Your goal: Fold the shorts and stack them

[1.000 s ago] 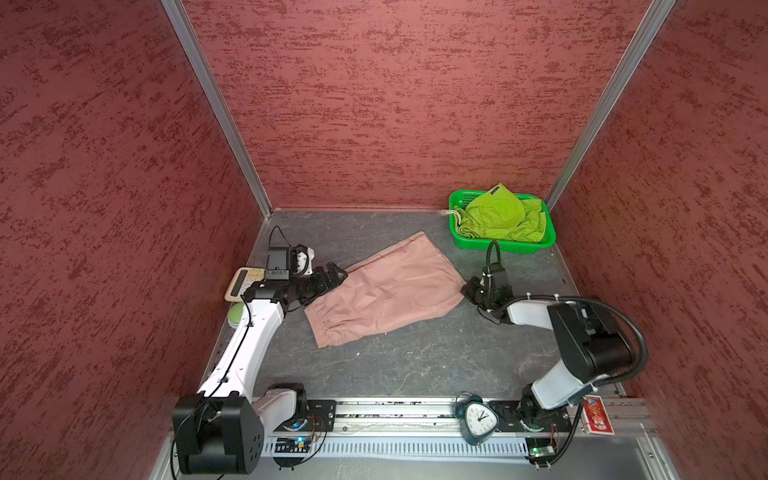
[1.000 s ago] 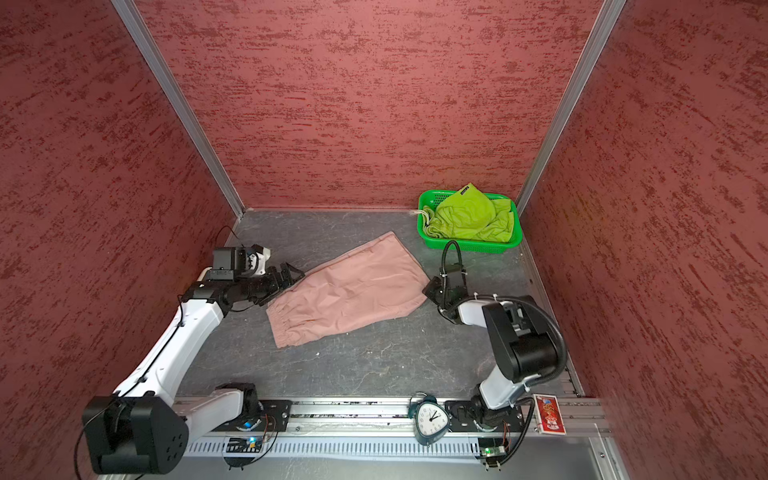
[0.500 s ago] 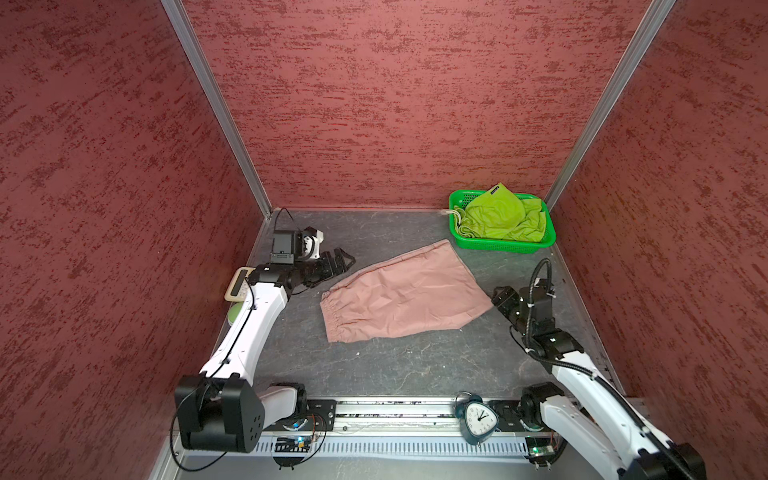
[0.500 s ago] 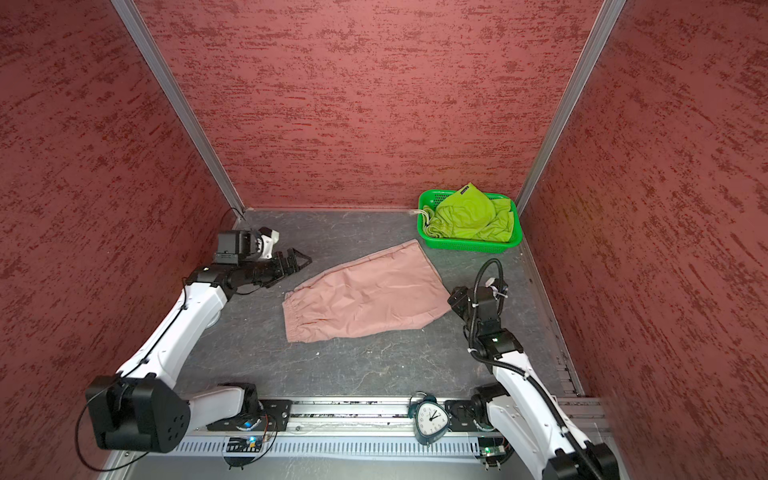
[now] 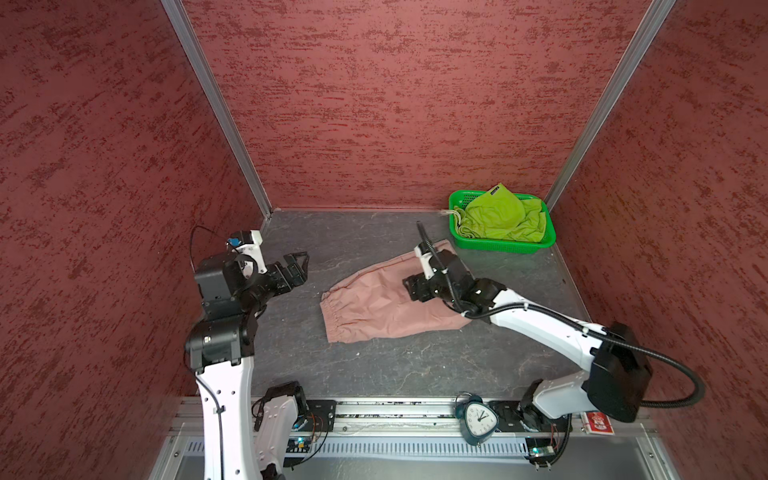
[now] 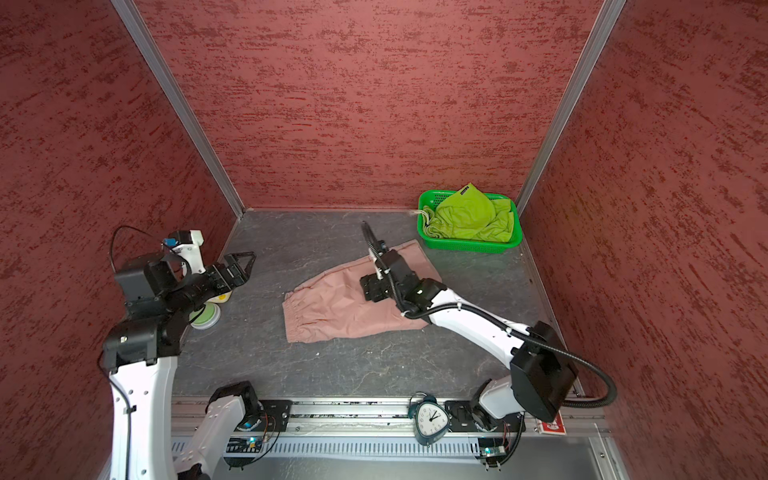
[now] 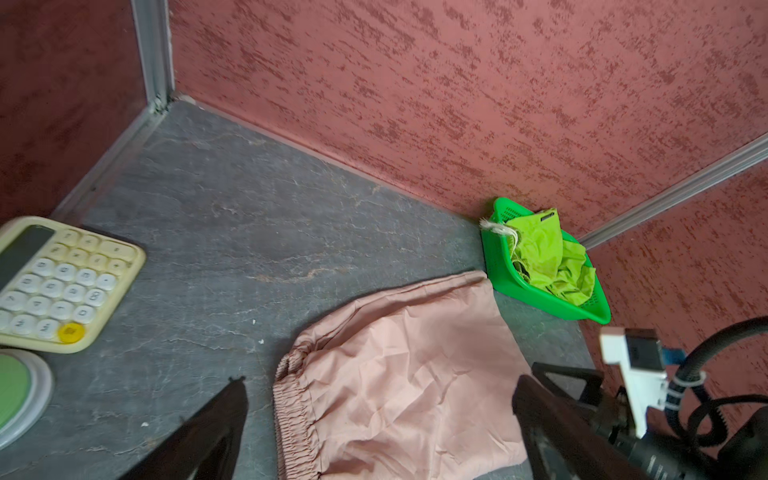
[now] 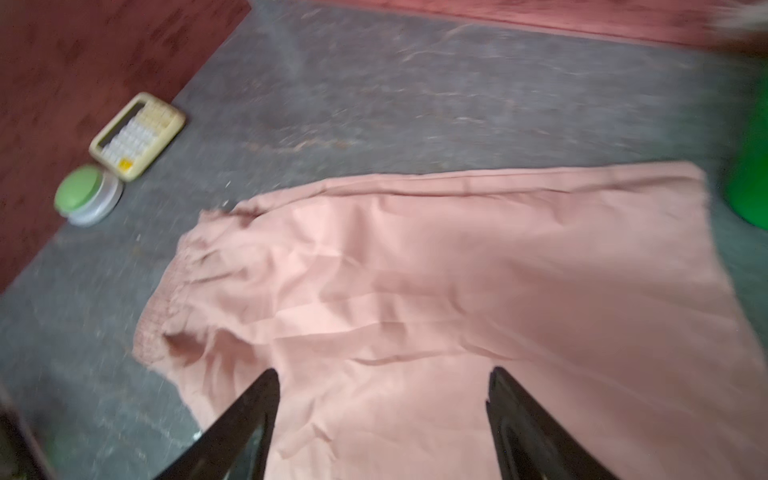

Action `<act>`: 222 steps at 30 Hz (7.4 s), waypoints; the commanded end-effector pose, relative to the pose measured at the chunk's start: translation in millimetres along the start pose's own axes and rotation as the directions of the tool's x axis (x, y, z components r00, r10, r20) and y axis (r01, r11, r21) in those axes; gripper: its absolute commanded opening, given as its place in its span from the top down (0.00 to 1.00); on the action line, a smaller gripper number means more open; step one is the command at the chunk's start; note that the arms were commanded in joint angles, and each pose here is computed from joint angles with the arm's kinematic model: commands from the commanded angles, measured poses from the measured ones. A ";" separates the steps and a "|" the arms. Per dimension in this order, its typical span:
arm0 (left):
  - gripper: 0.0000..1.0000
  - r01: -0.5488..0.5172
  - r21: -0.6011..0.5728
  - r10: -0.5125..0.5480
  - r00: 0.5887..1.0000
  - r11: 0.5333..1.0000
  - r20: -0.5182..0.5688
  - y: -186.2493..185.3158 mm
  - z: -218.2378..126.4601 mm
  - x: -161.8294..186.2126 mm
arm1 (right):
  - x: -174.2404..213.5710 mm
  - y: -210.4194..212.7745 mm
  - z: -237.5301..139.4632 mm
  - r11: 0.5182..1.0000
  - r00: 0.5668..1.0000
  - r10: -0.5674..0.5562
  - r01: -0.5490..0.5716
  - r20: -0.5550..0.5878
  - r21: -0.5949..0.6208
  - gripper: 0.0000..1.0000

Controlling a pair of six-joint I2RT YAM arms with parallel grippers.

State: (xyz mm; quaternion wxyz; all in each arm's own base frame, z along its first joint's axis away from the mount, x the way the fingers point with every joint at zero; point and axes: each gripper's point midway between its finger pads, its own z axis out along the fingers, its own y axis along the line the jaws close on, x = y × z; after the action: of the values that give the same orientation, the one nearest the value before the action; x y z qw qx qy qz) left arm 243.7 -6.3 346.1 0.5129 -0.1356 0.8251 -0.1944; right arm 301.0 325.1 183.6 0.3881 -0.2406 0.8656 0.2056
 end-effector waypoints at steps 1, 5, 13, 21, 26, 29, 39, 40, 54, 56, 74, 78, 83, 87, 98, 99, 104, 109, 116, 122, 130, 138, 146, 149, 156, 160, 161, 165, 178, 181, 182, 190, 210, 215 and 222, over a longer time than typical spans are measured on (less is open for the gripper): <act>0.01 -0.006 -0.073 0.008 1.000 0.997 0.028 6.5 -23.5 2.3 | -3.5 57.3 12.2 0.956 0.961 -0.272 0.275 0.045 -0.097 0.17; 0.01 0.026 -0.089 -0.020 0.998 0.996 0.067 3.9 -42.7 3.4 | 20.0 107.2 34.8 0.885 0.895 -0.446 0.444 0.022 -0.143 0.13; 0.01 0.060 -0.166 -0.052 0.997 0.984 0.052 15.0 -54.2 17.0 | 60.1 167.0 68.0 0.734 0.746 -0.666 0.658 0.009 -0.167 0.07; 0.01 0.050 -0.228 -0.040 0.998 0.972 0.050 30.9 -46.3 14.2 | 80.6 185.1 114.1 0.629 0.630 -0.776 0.773 -0.015 -0.083 0.05; 0.01 0.064 -0.223 -0.062 0.998 0.973 0.018 42.1 -25.4 9.7 | 83.5 181.7 139.7 0.579 0.579 -0.815 0.815 -0.026 -0.013 0.05; 0.01 0.096 -0.195 -0.096 0.995 0.976 0.011 46.5 -14.9 5.4 | 84.9 183.3 154.9 0.549 0.549 -0.835 0.836 -0.041 0.010 0.05; 0.01 0.201 -0.144 -0.205 0.979 0.969 -0.011 59.7 -1.4 3.0 | 89.1 176.0 179.1 0.537 0.540 -0.839 0.842 -0.067 0.053 0.26; 0.01 0.213 -0.144 -0.218 0.976 0.966 -0.017 62.3 0.7 4.0 | 87.1 176.6 178.8 0.548 0.550 -0.833 0.835 -0.063 0.053 0.33; 0.01 0.409 -0.074 -0.415 0.900 0.910 -0.131 85.0 41.8 24.9 | 23.7 178.3 128.2 0.843 0.851 -0.502 0.521 0.154 -0.133 1.00; 0.01 0.429 -0.076 -0.436 0.888 0.900 -0.148 87.4 45.0 33.4 | 15.8 172.4 121.1 0.868 0.881 -0.439 0.467 0.177 -0.167 1.00; 0.01 0.696 -0.040 -0.654 0.651 0.717 -0.386 58.8 116.4 172.1 | -6.9 152.3 100.3 0.911 0.925 -0.284 0.342 0.253 -0.231 1.00; 0.01 0.713 -0.038 -0.659 0.625 0.700 -0.418 54.4 128.8 190.0 | -6.0 151.4 101.2 0.911 0.923 -0.287 0.345 0.256 -0.227 1.00; 0.01 0.702 -0.043 -0.650 0.633 0.711 -0.420 53.9 141.4 198.0 | -2.6 153.0 103.0 0.906 0.921 -0.297 0.355 0.251 -0.231 1.00; 0.01 0.692 -0.012 -0.629 0.648 0.721 -0.429 47.6 149.6 195.2 | 0.0 152.7 104.0 0.902 0.919 -0.305 0.363 0.251 -0.234 1.00; 0.00 0.639 -0.040 -0.578 0.665 0.768 -0.473 44.2 166.0 218.1 | 1.9 160.6 101.6 0.888 0.906 -0.326 0.392 0.270 -0.241 1.00; 0.01 0.636 -0.040 -0.574 0.667 0.771 -0.475 43.6 167.2 218.9 | 2.2 161.8 101.0 0.886 0.904 -0.331 0.397 0.272 -0.241 1.00; 0.05 0.614 -0.025 -0.551 0.689 0.789 -0.471 41.3 176.1 219.1 | 6.6 169.6 98.2 0.870 0.895 -0.349 0.420 0.279 -0.258 1.00; 0.34 0.573 -0.021 -0.504 0.702 0.819 -0.504 37.7 181.6 218.4 | 7.4 172.8 94.0 0.863 0.889 -0.358 0.432 0.286 -0.262 0.83; 0.95 0.537 -0.027 -0.465 0.703 0.843 -0.538 35.9 181.0 222.6 | -19.4 176.5 53.9 0.872 0.914 -0.227 0.344 0.335 -0.349 0.28; 1.00 0.438 -0.032 -0.381 0.740 0.898 -0.555 29.8 167.7 202.4 | -38.6 105.8 2.1 0.924 0.957 -0.007 0.116 0.289 -0.364 0.24; 1.00 0.330 0.001 -0.277 0.793 0.944 -0.543 22.8 148.1 148.3 | 50.1 38.5 18.7 0.968 1.000 -0.003 -0.003 -0.023 -0.249 0.70; 1.00 0.247 0.018 -0.194 0.802 0.969 -0.565 12.8 150.4 111.3 | 98.8 86.3 62.2 0.928 0.982 -0.079 0.009 -0.173 -0.374 0.84; 0.98 0.177 0.007 -0.141 0.807 0.984 -0.574 12.2 151.5 96.0 | 92.8 157.9 104.6 0.857 0.982 -0.079 -0.019 -0.169 -0.515 0.83; 0.98 0.156 -0.010 -0.131 0.793 0.988 -0.595 17.5 154.0 98.1 | 78.9 159.9 101.9 0.860 0.987 -0.069 -0.016 -0.148 -0.510 0.76; 0.98 0.112 -0.026 -0.105 0.794 0.993 -0.599 25.1 155.8 96.0 | 49.0 101.2 84.3 0.936 0.992 -0.047 0.002 -0.120 -0.352 0.70; 0.98 0.116 -0.012 -0.100 0.796 0.993 -0.597 21.9 155.4 91.4 | 32.3 80.2 90.0 0.941 0.997 -0.027 -0.001 -0.078 -0.339 0.77; 0.98 0.119 -0.003 -0.098 0.798 0.993 -0.595 19.8 155.1 89.9 | 28.4 81.9 94.7 0.937 0.997 -0.028 0.001 -0.074 -0.349 0.80; 0.98 0.132 0.031 -0.089 0.808 0.991 -0.582 11.0 152.8 83.8 | 22.2 105.1 119.6 0.894 0.995 0.001 -0.043 -0.096 -0.446 0.87; 0.98 0.169 0.082 -0.090 0.808 0.982 -0.582 2.1 157.9 79.5 | 19.4 113.9 171.1 0.857 0.963 0.229 -0.270 -0.143 -0.438 0.95; 0.99 0.166 0.082 -0.087 0.805 0.983 -0.587 2.9 158.3 81.1 | 2.6 86.8 160.8 0.896 0.966 0.246 -0.257 -0.077 -0.363 0.93; 0.99 0.159 0.078 -0.084 0.805 0.984 -0.587 4.1 158.3 81.2 | -2.7 76.0 155.5 0.905 0.966 0.254 -0.257 -0.056 -0.340 0.92; 0.99 0.137 0.069 -0.073 0.815 0.988 -0.575 7.7 156.3 74.7 | -31.0 23.5 146.4 0.923 0.953 0.301 -0.280 0.039 -0.265 0.95; 0.99 0.075 0.052 -0.032 0.820 0.996 -0.572 8.7 150.3 68.9 | -62.9 38.4 238.7 0.880 0.921 0.384 -0.347 0.056 -0.325 0.87; 0.99 0.056 -0.033 -0.065 0.828 0.998 -0.556 32.7 145.1 57.4 | -66.3 32.6 189.6 0.932 0.960 0.265 -0.230 0.093 -0.281 0.62; 0.99 0.082 -0.024 -0.082 0.843 0.996 -0.532 35.5 145.4 47.5 | 3.6 72.8 130.0 0.888 0.980 0.135 -0.184 -0.143 -0.421 0.73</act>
State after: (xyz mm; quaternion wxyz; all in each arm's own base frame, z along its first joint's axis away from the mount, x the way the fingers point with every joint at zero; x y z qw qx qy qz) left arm 348.0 -21.2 224.6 0.2417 -0.1242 0.9313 -0.2426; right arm 379.1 448.8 121.2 0.3187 -0.2039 0.8386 0.3919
